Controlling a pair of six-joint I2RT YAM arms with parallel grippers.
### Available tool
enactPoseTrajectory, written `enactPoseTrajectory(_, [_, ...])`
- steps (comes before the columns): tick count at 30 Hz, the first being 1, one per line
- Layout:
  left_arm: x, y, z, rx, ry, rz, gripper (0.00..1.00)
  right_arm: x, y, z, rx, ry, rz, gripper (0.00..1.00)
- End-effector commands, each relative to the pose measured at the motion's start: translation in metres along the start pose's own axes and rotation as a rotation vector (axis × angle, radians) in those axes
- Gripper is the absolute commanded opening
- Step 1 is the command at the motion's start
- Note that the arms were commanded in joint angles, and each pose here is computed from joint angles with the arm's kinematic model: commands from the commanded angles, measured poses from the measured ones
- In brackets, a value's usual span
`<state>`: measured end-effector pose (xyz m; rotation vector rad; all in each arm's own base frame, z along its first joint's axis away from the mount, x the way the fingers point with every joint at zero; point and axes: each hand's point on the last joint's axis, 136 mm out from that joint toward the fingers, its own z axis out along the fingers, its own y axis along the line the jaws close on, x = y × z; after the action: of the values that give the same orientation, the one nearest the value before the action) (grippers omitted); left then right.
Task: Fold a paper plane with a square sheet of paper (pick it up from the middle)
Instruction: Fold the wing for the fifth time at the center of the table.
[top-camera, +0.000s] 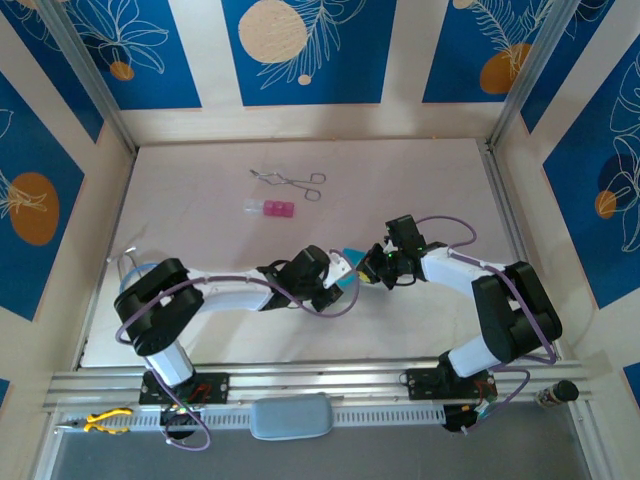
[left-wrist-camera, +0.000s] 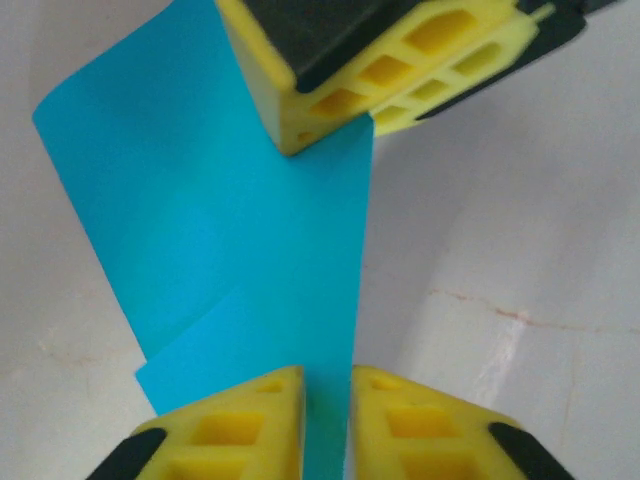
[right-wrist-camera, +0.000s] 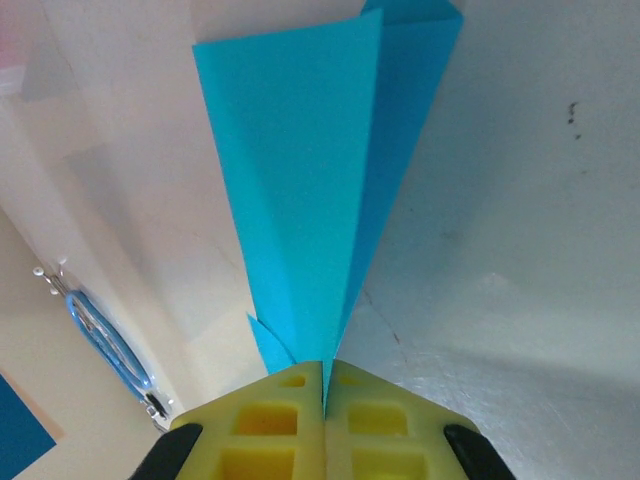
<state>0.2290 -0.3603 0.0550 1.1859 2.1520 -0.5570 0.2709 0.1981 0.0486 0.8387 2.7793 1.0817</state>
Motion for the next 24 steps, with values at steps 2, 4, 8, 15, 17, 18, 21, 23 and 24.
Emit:
enactPoseTrajectory(2, [-0.002,-0.004,-0.006,-0.015,-0.012,0.064,0.35,0.005,0.011,-0.003,-0.034,0.024,-0.002,0.03])
enactPoseTrajectory(4, [-0.002,-0.005,-0.005,-0.028,-0.013,0.094,0.39,0.006,0.012,-0.003,-0.042,0.027,-0.003,0.02])
enactPoseTrajectory(8, [-0.001,-0.006,-0.002,-0.061,0.008,0.143,0.44,0.006,0.014,-0.004,-0.052,0.028,-0.002,0.02])
enactPoseTrajectory(15, [0.007,-0.001,0.004,-0.159,0.055,0.191,0.46,0.006,0.014,-0.004,-0.060,0.030,0.003,0.03])
enactPoseTrajectory(17, [0.008,0.000,0.005,-0.169,0.066,0.198,0.44,0.006,0.014,-0.004,-0.061,0.031,0.004,0.03])
enactPoseTrajectory(18, [0.009,0.000,0.006,-0.175,0.068,0.198,0.43,0.006,0.013,-0.003,-0.061,0.031,0.006,0.03])
enactPoseTrajectory(21, [0.007,0.000,0.005,-0.176,0.057,0.197,0.38,0.007,0.013,-0.003,-0.063,0.033,0.005,0.03])
enactPoseTrajectory(23, [0.005,-0.001,0.005,-0.172,0.047,0.196,0.36,0.006,0.014,-0.003,-0.064,0.031,0.004,0.03])
enactPoseTrajectory(24, [0.003,-0.001,0.004,-0.171,0.042,0.192,0.36,0.006,0.013,-0.003,-0.063,0.032,0.004,0.03])
